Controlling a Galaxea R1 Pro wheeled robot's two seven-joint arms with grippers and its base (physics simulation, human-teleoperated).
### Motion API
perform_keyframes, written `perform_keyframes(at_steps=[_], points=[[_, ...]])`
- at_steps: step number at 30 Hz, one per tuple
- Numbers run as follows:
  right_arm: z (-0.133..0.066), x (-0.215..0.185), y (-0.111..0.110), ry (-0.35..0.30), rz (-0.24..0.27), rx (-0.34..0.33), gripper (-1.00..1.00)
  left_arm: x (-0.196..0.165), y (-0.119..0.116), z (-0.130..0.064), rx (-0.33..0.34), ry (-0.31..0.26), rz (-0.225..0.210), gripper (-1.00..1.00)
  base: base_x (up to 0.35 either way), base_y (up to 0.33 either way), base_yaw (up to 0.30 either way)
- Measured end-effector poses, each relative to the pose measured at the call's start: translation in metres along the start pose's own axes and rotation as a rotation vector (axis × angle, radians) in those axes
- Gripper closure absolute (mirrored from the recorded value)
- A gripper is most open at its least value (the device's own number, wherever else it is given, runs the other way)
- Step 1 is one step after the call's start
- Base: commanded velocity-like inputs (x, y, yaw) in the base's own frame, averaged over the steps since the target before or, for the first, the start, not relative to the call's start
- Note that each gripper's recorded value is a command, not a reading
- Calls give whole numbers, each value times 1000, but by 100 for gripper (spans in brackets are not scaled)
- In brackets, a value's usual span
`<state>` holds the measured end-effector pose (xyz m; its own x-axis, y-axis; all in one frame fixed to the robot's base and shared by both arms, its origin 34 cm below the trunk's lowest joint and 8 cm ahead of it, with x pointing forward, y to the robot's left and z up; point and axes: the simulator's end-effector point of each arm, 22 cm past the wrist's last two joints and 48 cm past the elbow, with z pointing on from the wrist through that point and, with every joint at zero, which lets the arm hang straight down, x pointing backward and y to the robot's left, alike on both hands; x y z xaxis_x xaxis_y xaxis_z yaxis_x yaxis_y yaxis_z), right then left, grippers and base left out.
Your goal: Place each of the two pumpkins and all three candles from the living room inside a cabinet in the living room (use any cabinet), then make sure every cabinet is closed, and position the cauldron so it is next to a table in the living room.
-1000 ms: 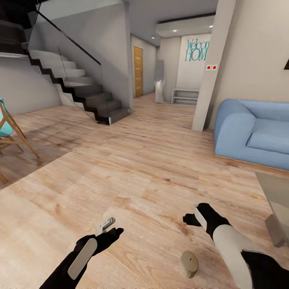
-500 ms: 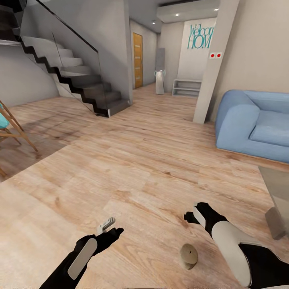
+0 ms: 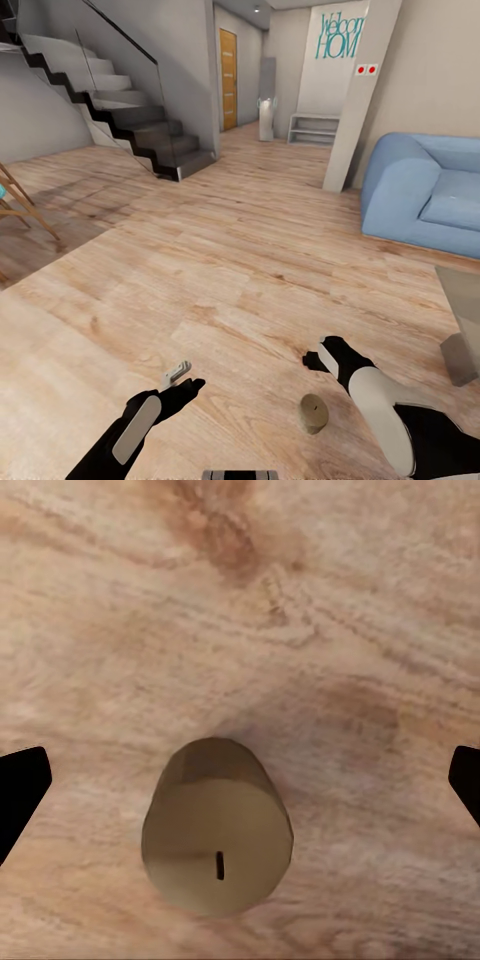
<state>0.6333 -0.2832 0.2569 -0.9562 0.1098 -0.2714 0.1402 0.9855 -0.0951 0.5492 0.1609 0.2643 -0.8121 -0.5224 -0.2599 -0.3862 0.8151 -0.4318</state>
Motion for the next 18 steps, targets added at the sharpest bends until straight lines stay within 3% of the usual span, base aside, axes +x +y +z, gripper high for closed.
perform_keyframes(at_steps=[7,18], points=[[12,12,15,28,-13,-13,-100,9,9,9,-15,23,-7,-100,0,0,0],[33,31,20,73,-21,-11,-100,25,23,23,-40,61,-19,-100,0,0,0]])
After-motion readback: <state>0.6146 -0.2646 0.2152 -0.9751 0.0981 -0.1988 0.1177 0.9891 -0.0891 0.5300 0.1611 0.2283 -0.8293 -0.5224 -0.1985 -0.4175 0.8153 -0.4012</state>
